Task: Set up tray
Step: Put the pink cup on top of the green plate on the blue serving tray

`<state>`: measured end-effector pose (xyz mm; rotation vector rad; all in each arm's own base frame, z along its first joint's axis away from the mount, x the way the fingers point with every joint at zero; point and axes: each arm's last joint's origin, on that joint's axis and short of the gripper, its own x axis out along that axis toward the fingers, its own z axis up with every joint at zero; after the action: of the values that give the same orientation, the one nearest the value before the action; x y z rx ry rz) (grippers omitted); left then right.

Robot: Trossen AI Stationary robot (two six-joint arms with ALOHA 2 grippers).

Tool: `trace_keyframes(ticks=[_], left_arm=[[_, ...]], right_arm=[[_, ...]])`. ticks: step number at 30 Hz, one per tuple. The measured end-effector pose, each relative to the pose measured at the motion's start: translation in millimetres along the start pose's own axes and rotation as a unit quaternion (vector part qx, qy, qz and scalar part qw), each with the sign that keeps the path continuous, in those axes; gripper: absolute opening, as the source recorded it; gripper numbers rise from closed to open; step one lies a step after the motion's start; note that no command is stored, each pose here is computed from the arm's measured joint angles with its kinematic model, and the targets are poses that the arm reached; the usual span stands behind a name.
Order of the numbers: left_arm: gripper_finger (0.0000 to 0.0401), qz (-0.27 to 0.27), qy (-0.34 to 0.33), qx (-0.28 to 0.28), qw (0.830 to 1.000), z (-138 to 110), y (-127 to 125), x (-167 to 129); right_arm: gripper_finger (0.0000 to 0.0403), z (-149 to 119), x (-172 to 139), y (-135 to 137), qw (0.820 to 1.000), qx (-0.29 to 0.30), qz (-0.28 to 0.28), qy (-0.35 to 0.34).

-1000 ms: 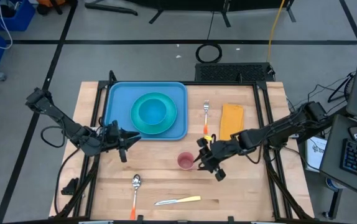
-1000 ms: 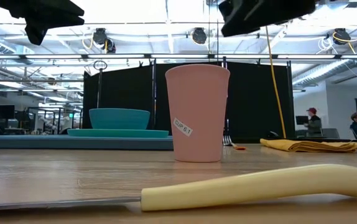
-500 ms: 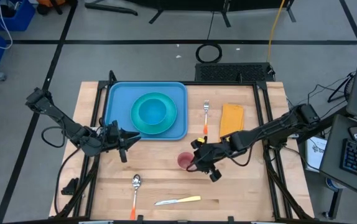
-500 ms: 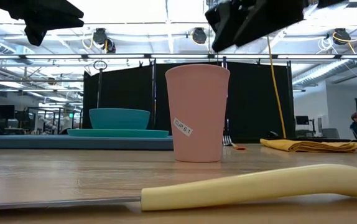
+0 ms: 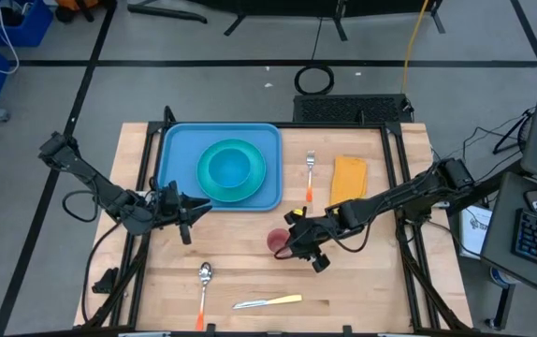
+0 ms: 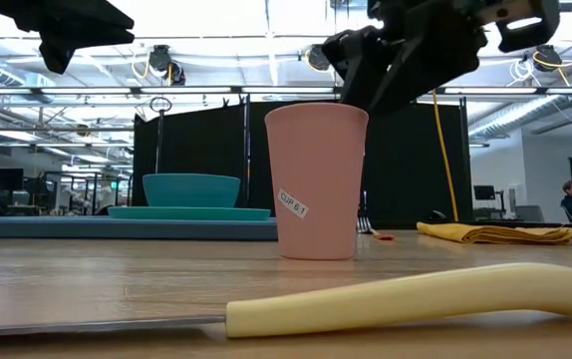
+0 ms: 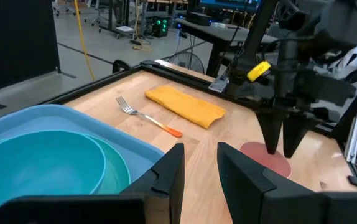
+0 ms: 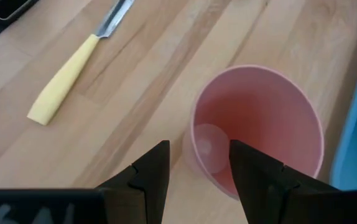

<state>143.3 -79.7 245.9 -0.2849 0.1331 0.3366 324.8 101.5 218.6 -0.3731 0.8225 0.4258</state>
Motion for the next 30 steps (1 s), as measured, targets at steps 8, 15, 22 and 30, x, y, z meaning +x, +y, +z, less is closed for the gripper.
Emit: trace_keyframes(ticks=[8, 15, 22, 30], left_arm=[[0.0097, 0.000, 0.000, 0.001, 1.000, 0, 0, 0], [0.0097, 0.000, 0.000, 0.001, 1.000, 0, 0, 0], [0.0097, 0.000, 0.001, 0.002, 1.000, 0, 0, 0], [0.0097, 0.001, 0.003, 0.005, 1.000, -1, 0, 0]], right_arm=[[0.0155, -2, 9, 0, 1.000, 0.000, 0.003, 0.006], [0.0155, -2, 15, 0, 1.000, -0.004, 0.001, 0.000], [0.0147, -1, 15, -1, 1.000, -0.004, -0.002, -0.003], [0.0055, -3, 15, -6, 1.000, 0.002, -0.005, 0.000]])
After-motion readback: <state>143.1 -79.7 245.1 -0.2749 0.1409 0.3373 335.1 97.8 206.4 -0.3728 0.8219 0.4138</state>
